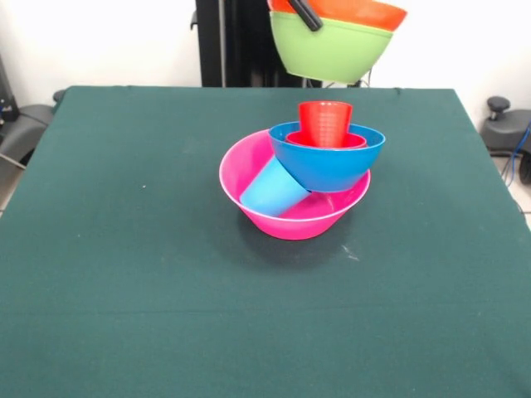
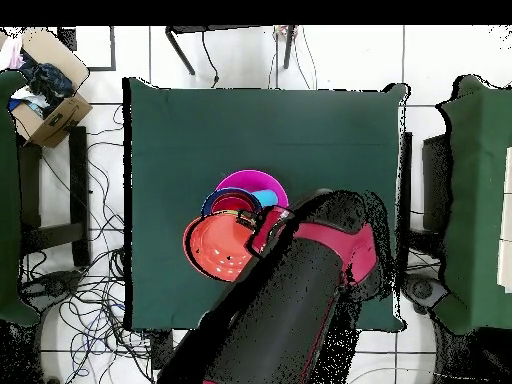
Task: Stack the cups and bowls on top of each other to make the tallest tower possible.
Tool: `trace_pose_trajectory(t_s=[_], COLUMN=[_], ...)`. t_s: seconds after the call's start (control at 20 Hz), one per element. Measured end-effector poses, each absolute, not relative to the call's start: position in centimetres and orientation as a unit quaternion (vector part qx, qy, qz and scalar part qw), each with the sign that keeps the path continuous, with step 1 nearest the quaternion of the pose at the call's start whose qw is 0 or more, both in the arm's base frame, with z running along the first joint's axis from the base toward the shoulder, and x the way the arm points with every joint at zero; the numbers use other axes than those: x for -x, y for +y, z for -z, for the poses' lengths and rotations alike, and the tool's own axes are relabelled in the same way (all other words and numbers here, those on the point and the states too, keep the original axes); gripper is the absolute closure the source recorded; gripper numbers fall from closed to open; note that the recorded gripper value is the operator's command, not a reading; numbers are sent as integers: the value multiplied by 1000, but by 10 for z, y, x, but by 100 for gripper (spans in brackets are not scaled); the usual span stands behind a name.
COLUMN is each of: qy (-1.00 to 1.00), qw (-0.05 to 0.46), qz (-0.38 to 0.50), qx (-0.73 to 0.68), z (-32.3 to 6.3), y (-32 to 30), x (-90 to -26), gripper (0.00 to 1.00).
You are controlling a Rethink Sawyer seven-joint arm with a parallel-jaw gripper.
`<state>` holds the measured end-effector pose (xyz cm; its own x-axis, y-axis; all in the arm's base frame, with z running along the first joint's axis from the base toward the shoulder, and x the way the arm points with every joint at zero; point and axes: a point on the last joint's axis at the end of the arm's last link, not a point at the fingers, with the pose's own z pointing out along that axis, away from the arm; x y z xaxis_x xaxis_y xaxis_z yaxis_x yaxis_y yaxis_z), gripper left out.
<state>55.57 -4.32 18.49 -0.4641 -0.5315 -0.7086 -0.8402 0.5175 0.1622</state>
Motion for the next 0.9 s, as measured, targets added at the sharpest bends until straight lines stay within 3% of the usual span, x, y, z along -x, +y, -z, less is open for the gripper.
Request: trace_pose_trajectory(t_s=[0.9], qy=[819], qw=[303], qz=[-264], qx=[409], z=[-169], y=[-40], x=[-557], gripper=[100])
